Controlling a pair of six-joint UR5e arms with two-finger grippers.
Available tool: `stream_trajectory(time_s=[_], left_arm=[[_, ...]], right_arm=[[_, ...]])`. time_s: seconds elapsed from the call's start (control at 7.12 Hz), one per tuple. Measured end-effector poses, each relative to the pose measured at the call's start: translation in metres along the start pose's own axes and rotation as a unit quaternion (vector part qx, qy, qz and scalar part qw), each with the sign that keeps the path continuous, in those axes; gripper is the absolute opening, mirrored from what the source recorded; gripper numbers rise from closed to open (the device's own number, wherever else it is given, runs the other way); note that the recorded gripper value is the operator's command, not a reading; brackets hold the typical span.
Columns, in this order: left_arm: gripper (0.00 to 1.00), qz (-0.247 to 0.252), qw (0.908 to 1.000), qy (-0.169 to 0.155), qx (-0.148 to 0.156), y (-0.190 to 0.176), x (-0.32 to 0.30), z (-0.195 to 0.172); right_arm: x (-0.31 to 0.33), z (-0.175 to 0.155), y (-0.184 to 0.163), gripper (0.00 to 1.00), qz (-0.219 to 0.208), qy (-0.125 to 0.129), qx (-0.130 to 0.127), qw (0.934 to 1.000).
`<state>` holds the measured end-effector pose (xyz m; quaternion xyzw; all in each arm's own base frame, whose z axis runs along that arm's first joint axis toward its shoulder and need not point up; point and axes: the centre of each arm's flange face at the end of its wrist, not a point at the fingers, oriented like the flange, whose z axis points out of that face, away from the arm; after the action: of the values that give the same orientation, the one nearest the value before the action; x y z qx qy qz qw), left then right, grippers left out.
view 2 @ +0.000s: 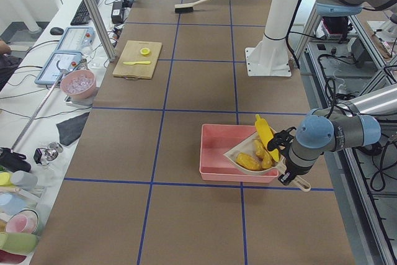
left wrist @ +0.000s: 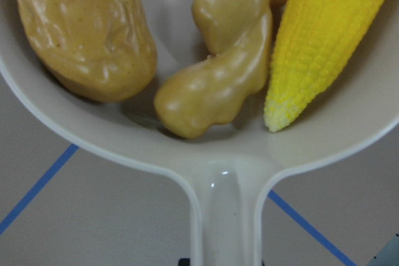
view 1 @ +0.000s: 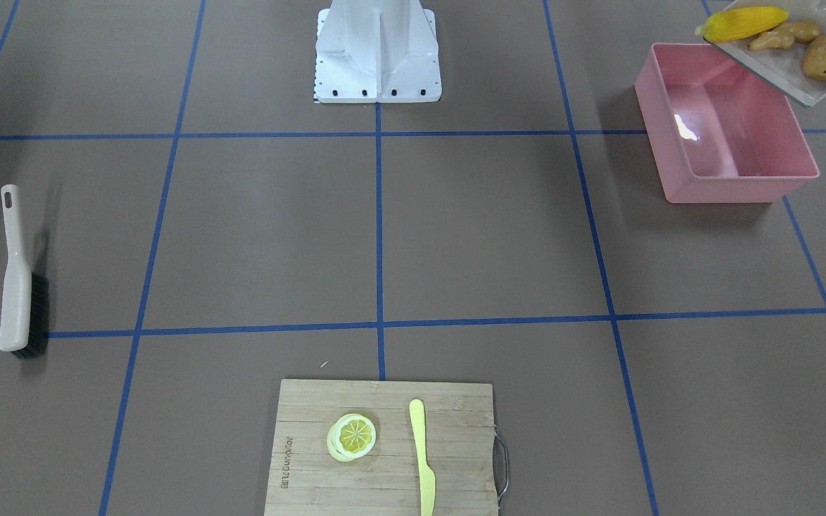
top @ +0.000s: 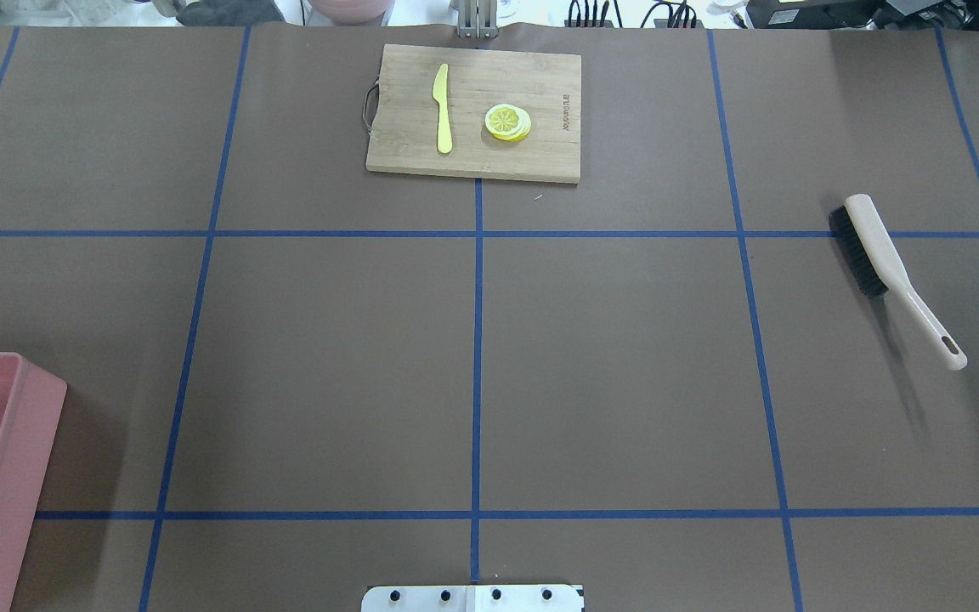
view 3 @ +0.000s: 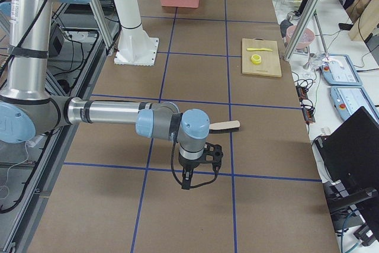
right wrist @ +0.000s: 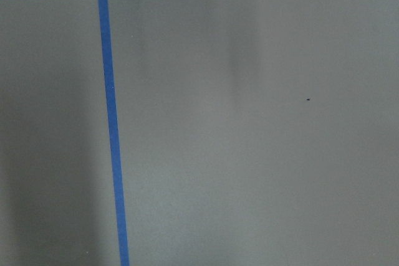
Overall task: Sweep and dump trash into bin
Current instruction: 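Raise the right gripper away from the brush while the left holds the dustpan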
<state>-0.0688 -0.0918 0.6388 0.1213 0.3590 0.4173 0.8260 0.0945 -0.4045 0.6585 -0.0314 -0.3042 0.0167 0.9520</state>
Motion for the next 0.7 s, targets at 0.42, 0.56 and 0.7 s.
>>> stream_trajectory(time_s=[0.42,0.56,0.7], left_arm=[[0.00,0.022,0.9991,-0.008,-0.034,0.011,-0.004,0.006],[0.00,0.026,0.9985,-0.013,-0.047,0.012,-0.007,0.006],[0.00,0.029,0.9978,-0.016,-0.058,0.012,-0.009,0.006]], right_arm=[[-0.021,-0.031,-0.001,1.00,-0.022,0.003,0.032,0.9993],[-0.026,-0.038,0.001,1.00,-0.026,0.001,0.038,0.9989],[-0.029,-0.039,0.002,1.00,-0.028,-0.002,0.039,0.9989]])
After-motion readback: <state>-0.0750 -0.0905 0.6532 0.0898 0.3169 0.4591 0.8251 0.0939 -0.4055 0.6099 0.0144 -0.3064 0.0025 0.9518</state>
